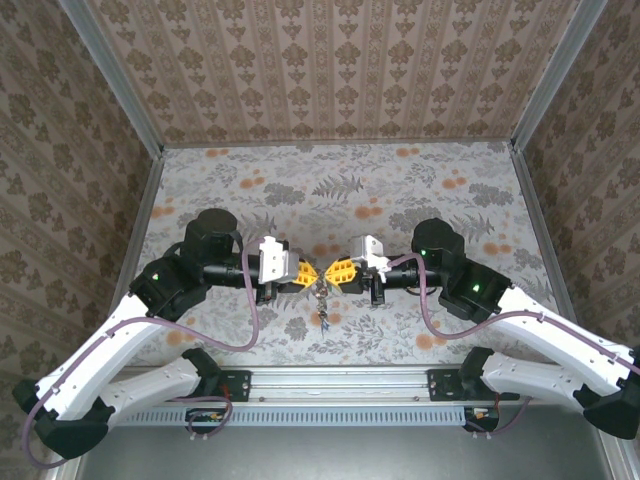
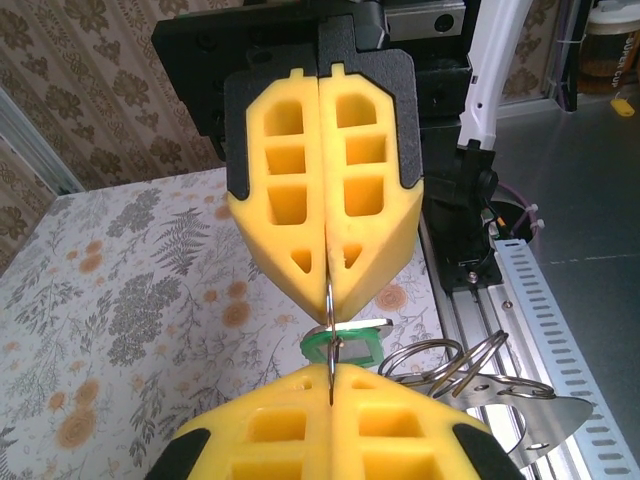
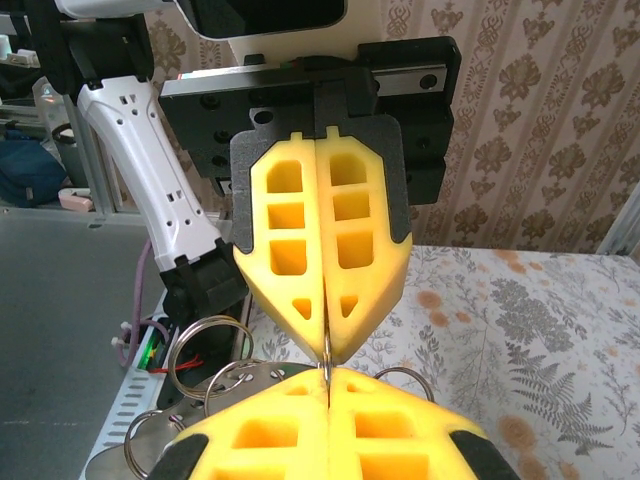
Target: Put the keys on the keyring
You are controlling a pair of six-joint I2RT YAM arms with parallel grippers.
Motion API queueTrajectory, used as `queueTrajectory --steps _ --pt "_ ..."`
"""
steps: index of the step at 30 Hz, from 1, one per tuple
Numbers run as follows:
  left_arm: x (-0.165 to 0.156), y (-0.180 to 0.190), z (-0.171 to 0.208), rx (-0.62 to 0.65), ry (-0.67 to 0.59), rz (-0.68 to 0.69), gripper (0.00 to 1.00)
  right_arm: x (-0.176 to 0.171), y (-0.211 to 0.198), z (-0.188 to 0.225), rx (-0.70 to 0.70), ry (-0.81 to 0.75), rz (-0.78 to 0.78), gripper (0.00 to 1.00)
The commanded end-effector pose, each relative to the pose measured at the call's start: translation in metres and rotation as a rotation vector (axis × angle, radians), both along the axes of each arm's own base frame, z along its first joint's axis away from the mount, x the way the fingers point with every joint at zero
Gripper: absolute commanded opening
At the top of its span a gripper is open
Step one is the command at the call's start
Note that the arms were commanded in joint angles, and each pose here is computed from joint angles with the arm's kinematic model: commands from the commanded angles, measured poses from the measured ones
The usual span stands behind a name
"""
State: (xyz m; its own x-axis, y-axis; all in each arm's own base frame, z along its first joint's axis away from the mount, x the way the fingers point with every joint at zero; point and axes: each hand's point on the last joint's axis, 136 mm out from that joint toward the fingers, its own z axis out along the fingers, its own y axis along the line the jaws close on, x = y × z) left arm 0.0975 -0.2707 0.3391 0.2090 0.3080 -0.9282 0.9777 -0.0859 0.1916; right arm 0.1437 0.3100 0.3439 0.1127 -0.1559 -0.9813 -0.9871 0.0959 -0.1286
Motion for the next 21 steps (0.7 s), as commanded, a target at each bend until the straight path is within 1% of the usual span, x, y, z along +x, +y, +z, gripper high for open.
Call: queueTrajectory --steps 1,21 --pt "-0.0083 0.0025 0.0125 -0.038 -0.029 -0.026 0.00 0.0004 0.0018 0.0105 0.023 -0.014 0.003 0.00" --pt "-0.0077 0.0012 0.0122 -0.039 -0.023 -0.028 0.00 -0.0009 0.0050 0.0056 -0.010 -0.022 0.020 0.00"
